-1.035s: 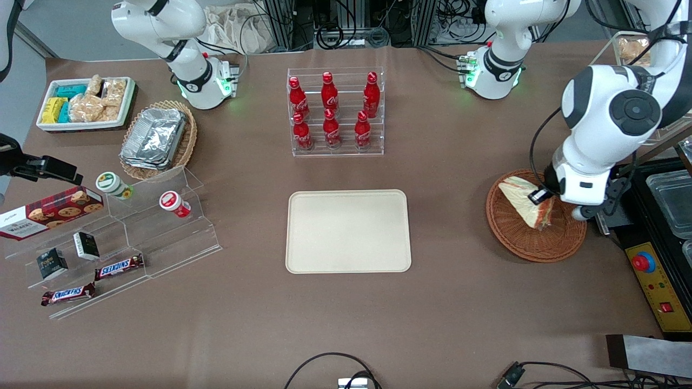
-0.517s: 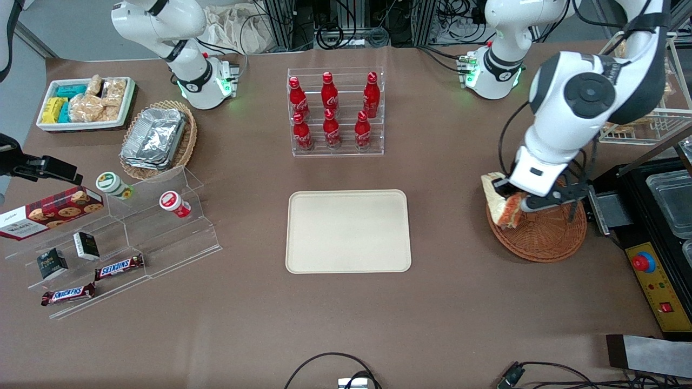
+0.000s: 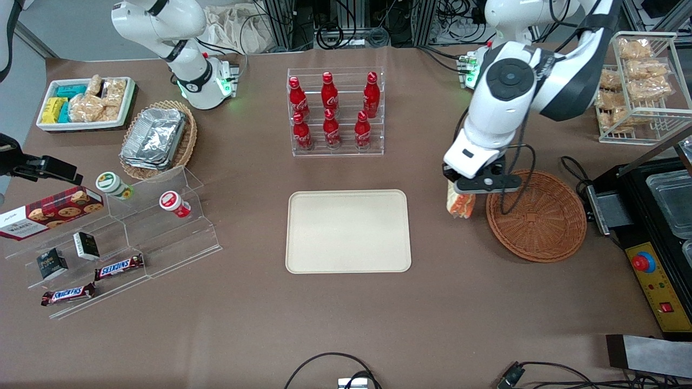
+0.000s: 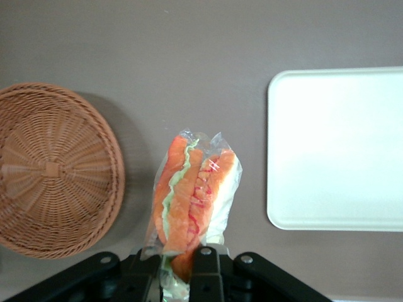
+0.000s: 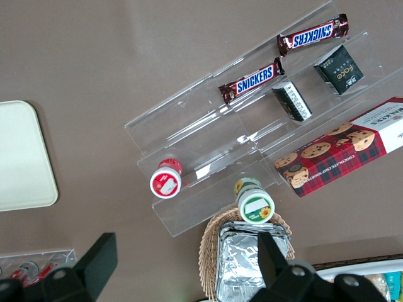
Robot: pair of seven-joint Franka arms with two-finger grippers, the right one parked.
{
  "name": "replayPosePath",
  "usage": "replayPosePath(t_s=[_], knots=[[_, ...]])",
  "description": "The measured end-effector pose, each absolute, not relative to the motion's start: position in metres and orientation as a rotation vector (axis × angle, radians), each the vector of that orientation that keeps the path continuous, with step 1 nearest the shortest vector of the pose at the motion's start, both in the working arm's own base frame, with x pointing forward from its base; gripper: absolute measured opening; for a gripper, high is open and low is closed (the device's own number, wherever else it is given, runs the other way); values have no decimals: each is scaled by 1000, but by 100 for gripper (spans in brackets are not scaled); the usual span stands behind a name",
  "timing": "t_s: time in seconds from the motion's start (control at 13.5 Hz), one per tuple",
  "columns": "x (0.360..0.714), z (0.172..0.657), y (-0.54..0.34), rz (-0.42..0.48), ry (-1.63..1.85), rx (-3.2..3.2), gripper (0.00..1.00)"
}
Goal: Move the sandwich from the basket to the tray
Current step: 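Lift the sandwich with the left gripper and carry it to the tray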
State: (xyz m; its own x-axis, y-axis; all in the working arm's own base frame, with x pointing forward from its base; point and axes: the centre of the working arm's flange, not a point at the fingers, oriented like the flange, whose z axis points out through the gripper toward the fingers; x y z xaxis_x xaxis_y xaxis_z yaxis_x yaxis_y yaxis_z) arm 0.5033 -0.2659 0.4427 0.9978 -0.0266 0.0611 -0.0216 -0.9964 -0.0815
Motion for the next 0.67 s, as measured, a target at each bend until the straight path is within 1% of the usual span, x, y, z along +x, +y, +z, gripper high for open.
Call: replayPosePath(t_s=[0.22, 0.67], knots=[[503, 424, -289, -88, 52, -3065, 15], [510, 391, -331, -110, 31, -3073, 15]])
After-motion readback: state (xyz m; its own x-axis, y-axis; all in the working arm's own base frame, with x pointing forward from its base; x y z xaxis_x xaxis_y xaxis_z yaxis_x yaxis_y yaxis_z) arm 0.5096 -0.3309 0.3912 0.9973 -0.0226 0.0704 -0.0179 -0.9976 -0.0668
